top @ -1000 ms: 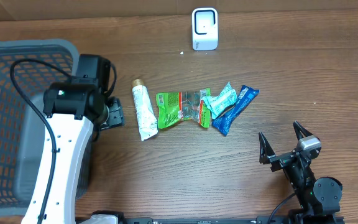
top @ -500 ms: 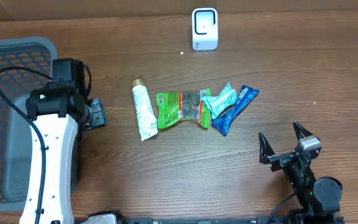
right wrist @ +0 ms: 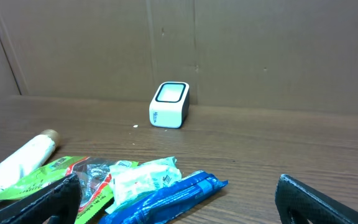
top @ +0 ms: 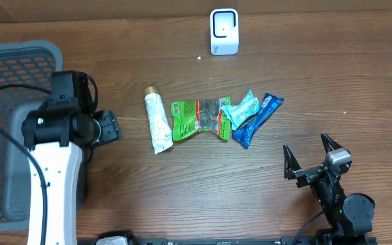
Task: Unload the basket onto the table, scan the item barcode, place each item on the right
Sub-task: 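Retract the left gripper to the basket edge and hold still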
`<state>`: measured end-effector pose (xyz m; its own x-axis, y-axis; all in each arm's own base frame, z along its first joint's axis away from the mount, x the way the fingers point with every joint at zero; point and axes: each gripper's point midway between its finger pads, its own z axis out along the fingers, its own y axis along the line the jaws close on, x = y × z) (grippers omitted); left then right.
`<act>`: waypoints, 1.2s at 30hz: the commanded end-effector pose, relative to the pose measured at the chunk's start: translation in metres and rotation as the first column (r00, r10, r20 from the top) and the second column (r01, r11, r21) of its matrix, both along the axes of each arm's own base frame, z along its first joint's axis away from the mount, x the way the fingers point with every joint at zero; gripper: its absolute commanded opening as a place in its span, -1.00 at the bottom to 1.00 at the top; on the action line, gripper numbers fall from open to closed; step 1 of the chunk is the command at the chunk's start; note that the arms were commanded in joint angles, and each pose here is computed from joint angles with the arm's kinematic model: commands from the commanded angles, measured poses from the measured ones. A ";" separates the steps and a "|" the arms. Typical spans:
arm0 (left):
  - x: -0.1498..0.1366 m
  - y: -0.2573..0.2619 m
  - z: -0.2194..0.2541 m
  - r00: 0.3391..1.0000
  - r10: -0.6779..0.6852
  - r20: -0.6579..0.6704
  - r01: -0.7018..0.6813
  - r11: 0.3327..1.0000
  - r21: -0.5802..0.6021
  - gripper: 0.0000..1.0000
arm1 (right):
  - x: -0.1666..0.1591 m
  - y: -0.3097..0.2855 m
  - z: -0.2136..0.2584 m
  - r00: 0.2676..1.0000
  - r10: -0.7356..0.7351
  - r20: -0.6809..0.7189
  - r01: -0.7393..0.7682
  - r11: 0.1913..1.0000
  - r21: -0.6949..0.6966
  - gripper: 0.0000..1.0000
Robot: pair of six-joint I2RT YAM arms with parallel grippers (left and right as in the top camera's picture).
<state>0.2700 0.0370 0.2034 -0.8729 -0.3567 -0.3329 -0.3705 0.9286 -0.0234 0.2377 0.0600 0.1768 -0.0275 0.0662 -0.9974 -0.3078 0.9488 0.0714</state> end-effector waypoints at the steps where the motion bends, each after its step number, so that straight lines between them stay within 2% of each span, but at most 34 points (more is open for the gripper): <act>1: 0.009 -0.038 0.018 0.991 -0.073 0.116 0.089 0.987 -0.132 0.48 | 0.000 0.001 -0.002 1.000 0.002 0.002 -0.002 1.000 0.003 1.00; 7: 0.024 -0.073 0.031 0.961 -0.178 0.213 0.212 0.966 -0.147 0.76 | 0.000 0.001 -0.002 1.000 0.002 0.002 -0.002 1.000 0.003 1.00; 9: 0.028 -0.087 0.035 0.945 -0.222 0.241 0.259 0.956 -0.139 0.97 | 0.000 0.001 -0.002 1.000 0.002 0.003 -0.002 1.000 0.003 1.00; 13: 0.033 -0.104 0.039 0.922 -0.273 0.274 0.312 0.944 -0.107 1.00 | 0.003 -0.008 0.002 0.998 -0.052 0.018 0.052 0.999 0.004 1.00; 19: 0.036 -0.083 0.039 0.953 -0.146 0.267 0.172 0.982 -0.076 1.00 | 0.001 -0.005 0.016 0.997 -0.033 0.073 0.032 0.999 0.014 1.00; 22: 0.037 -0.066 0.038 0.959 -0.101 0.264 0.116 0.992 -0.041 1.00 | -0.002 0.005 0.015 0.997 0.029 0.072 -0.030 0.999 0.013 1.00; 25: 0.034 -0.044 0.037 0.968 -0.049 0.248 0.048 0.999 0.008 1.00 | -0.004 0.010 0.015 0.997 0.059 0.050 -0.062 0.996 0.068 1.00; 27: 0.028 -0.019 0.035 0.975 0.007 0.222 -0.027 0.996 0.085 1.00 | -0.005 0.012 0.013 0.997 0.075 0.029 -0.078 0.991 0.105 1.00; 31: 0.013 0.003 0.028 0.988 0.037 0.151 -0.062 0.985 0.164 1.00 | -0.007 0.019 0.005 0.993 0.117 -0.001 -0.116 0.988 0.104 1.00; 36: -0.015 0.033 0.005 0.986 0.164 0.019 -0.165 0.968 0.191 0.99 | -0.007 0.020 0.004 0.993 0.121 -0.005 -0.119 0.987 0.104 1.00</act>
